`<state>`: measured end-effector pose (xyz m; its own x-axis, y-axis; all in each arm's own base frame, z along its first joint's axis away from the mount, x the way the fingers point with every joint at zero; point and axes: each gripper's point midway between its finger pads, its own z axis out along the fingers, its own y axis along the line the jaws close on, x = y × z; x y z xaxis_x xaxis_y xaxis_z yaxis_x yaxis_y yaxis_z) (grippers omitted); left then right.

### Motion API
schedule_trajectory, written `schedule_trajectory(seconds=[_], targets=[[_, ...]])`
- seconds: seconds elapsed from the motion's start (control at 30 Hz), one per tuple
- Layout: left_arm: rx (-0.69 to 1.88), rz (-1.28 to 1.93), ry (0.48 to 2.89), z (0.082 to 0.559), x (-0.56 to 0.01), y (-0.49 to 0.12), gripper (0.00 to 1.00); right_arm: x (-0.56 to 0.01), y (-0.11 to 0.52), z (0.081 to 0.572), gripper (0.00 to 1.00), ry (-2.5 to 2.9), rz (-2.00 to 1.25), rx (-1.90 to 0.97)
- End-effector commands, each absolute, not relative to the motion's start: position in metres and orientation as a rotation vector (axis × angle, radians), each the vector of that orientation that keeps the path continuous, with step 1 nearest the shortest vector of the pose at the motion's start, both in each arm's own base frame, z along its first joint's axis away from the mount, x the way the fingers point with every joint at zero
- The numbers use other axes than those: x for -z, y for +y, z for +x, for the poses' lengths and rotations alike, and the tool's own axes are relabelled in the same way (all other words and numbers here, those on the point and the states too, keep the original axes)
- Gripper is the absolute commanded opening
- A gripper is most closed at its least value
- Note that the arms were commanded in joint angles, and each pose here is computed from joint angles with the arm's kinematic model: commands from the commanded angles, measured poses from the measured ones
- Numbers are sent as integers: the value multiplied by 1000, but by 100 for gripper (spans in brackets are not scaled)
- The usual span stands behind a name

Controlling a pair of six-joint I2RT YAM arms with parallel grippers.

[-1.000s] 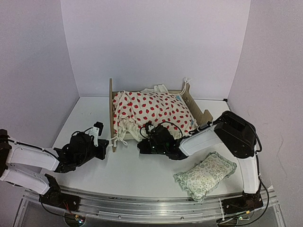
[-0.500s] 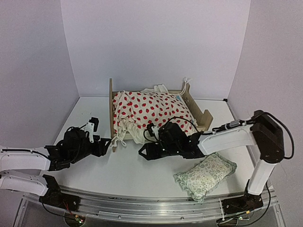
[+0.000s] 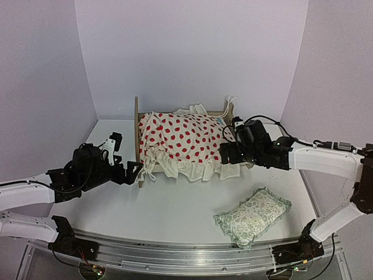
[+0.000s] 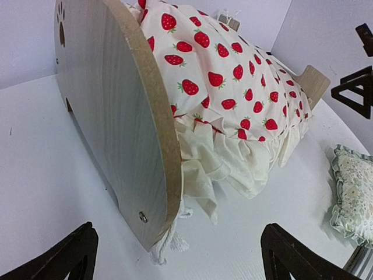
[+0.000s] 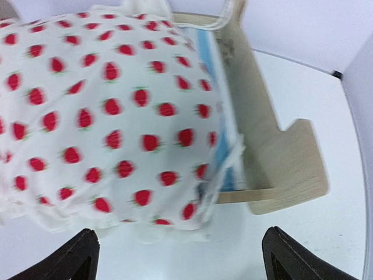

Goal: Set up the pet bed
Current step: Tie the left ropes of the mattress closest to the robot on the bed frame base, then pick up the right corner of the mattress closest to the robot from the bed frame base.

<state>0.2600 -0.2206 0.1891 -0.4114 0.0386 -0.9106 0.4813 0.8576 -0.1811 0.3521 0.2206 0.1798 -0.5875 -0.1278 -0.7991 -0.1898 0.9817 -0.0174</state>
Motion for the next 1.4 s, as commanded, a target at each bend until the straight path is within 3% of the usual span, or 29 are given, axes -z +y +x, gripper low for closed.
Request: schedule_trajectory(seconds=[0.0,0.2,0.37,0.43,0.53,0.6,0.8,1.0,1.37], targets=[[533,432,1883,271,-219,-240,99,-177,149,396,98,2276,-26,10],[463,446,1879,287,-219,-254,99,-155,123,455,98,2360,84,-96],[412,445,1868,297,-213,-257,99,-136,117,477,96,2414,142,-208],[351,416,1861,304,-211,-251,97,-126,124,477,87,2447,154,-289],[281,401,1836,312,-209,-243,88,-113,131,465,60,2489,165,-361],[228,407,1838,317,-207,-238,83,-107,130,455,48,2505,180,-367],[122,403,1853,338,-201,-220,79,-104,140,417,30,2531,164,-450],[66,349,1847,356,-205,-181,73,-109,169,375,25,2532,44,-456],[4,276,1842,413,-212,-117,74,-88,228,316,20,2542,-21,-495]])
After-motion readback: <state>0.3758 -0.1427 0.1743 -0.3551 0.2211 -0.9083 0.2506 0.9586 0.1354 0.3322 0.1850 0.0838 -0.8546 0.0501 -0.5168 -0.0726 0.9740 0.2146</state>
